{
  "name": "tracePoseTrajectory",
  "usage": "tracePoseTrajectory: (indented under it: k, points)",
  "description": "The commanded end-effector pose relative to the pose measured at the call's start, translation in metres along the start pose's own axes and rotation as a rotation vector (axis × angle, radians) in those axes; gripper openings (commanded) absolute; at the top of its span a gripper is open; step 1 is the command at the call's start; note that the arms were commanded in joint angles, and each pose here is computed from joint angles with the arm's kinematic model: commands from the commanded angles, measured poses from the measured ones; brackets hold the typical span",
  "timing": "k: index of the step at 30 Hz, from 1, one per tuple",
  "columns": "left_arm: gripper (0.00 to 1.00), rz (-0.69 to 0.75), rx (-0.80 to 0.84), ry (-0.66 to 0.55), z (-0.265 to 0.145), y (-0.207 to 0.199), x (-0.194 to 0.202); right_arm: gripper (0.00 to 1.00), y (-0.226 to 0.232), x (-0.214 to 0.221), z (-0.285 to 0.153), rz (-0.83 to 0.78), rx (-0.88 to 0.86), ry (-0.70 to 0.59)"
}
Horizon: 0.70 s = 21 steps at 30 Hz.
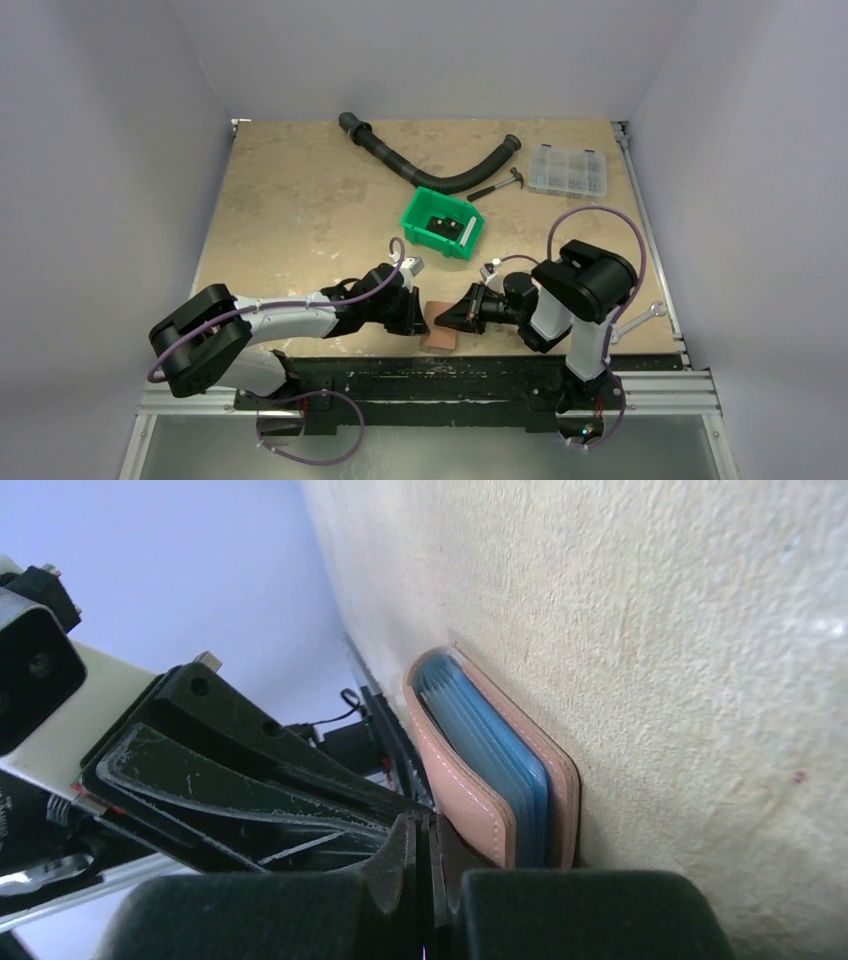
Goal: Put the credit cards into the card holder
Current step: Close the card holder at the corner of the board.
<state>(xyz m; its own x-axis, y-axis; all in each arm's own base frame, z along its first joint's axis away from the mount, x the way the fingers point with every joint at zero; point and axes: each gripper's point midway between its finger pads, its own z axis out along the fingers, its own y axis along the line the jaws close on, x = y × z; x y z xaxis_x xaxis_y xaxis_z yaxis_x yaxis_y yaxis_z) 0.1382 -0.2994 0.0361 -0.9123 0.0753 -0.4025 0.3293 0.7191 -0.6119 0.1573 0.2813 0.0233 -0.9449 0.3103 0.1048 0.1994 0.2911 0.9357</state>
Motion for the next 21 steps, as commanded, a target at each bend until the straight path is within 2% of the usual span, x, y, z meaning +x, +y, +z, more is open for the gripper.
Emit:
tracePoseTrajectory:
  k: [1,9,14,17,20,21]
  points:
    - [0.00,-0.018,-0.011,-0.021,-0.005,-0.001,-0.006,0.00,-0.118,-0.008,-0.030,0.101,0.541,-0.131]
    - [0.00,-0.026,-0.004,-0.034,-0.005,-0.002,-0.007,0.00,-0.134,0.000,-0.008,0.135,0.560,-0.072]
    - [0.00,-0.022,0.001,-0.045,-0.010,-0.006,-0.011,0.00,-0.124,0.006,-0.011,0.121,0.513,-0.056]
    - [0.00,-0.004,-0.008,-0.050,-0.015,-0.009,-0.015,0.00,-0.105,-0.001,-0.016,0.046,0.464,-0.097]
    - [0.00,0.015,-0.032,-0.053,-0.021,-0.008,-0.018,0.00,-0.085,-0.004,-0.017,-0.086,0.473,-0.062]
    - [0.00,0.021,-0.038,-0.054,-0.022,-0.008,-0.020,0.05,-0.068,-0.008,-0.016,-0.146,0.437,-0.064]
